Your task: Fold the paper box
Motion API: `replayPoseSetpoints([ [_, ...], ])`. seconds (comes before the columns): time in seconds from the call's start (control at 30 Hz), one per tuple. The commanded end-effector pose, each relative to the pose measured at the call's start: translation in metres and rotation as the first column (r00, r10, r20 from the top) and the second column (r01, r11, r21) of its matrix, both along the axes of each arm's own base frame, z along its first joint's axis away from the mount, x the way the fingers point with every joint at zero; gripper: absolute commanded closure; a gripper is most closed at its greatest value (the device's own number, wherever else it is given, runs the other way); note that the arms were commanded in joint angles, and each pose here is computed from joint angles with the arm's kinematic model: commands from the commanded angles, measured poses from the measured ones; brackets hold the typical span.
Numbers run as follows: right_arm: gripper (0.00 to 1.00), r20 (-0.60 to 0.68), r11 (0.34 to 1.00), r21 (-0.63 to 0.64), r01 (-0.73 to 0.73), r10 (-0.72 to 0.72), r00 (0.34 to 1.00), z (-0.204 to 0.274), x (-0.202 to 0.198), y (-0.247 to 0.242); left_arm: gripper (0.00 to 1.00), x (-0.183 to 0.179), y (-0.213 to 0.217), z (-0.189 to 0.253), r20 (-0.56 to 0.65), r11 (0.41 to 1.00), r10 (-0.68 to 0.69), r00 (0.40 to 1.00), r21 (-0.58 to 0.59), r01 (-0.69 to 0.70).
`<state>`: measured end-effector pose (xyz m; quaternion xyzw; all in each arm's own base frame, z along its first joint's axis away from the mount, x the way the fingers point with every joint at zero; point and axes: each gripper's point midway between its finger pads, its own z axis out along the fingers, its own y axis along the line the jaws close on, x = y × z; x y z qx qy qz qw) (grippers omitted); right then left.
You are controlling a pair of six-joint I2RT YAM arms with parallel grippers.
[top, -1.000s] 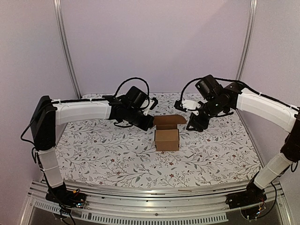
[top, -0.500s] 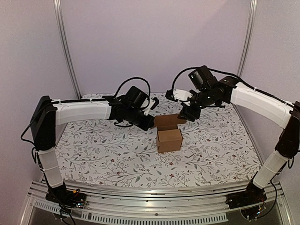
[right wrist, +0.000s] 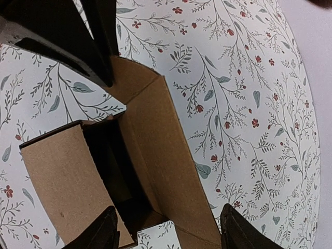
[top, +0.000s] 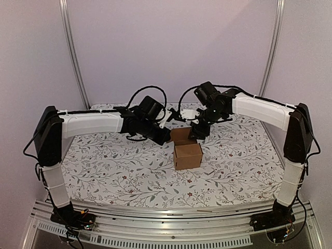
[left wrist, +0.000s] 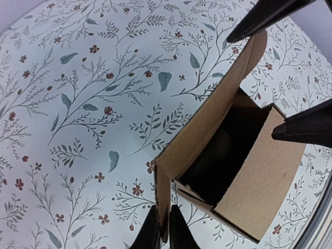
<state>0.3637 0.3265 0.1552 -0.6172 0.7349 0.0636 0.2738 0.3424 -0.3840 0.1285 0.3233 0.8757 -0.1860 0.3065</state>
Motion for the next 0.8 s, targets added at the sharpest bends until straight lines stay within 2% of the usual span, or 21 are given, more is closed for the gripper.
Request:
replayPoseSetpoints([
  [0.0, 0.35, -0.047, 1.000, 0.000, -0.023, 0.023, 0.999, -0.002, -0.003, 0.000, 0.92, -0.005, -0.006, -0.009, -0.006, 0.999, -0.033, 0.999, 0.003, 0.033],
  [0.1, 0.35, -0.076, 0.999, 0.015, -0.052, 0.053, 0.996, 0.002, -0.022, -0.006, 0.92, -0.006, -0.008, -0.011, -0.009, 0.999, -0.045, 0.999, -0.002, 0.044],
  [0.17, 0.35, -0.047, 0.995, 0.015, -0.095, 0.096, 0.994, 0.009, -0.033, -0.014, 0.92, -0.006, -0.010, -0.015, -0.009, 0.998, -0.061, 0.998, -0.003, 0.061],
  [0.3, 0.34, 0.027, 0.997, -0.023, -0.070, 0.070, 0.997, 0.019, -0.031, -0.030, 0.90, -0.005, -0.017, -0.019, -0.003, 0.996, -0.089, 0.996, -0.014, 0.089],
  [0.47, 0.34, 0.032, 0.998, -0.024, -0.051, 0.052, 0.998, 0.020, -0.029, -0.032, 0.74, -0.003, -0.022, -0.012, 0.010, 0.995, -0.096, 0.995, -0.029, 0.096],
  [0.6, 0.34, 0.027, 1.000, -0.007, -0.022, 0.022, 0.999, 0.022, -0.017, -0.028, 0.64, -0.008, -0.009, 0.017, 0.082, 0.997, -0.067, 0.994, -0.023, 0.069],
  [0.67, 0.34, 0.016, 1.000, 0.012, -0.016, 0.015, 1.000, 0.025, -0.013, -0.025, 0.58, -0.018, 0.001, 0.038, 0.125, 0.998, -0.050, 0.991, -0.030, 0.054],
  [0.77, 0.34, 0.002, 0.999, 0.049, -0.009, 0.009, 1.000, 0.032, -0.007, -0.020, 0.56, -0.051, 0.012, 0.061, 0.180, 0.996, -0.062, 0.982, -0.050, 0.072],
])
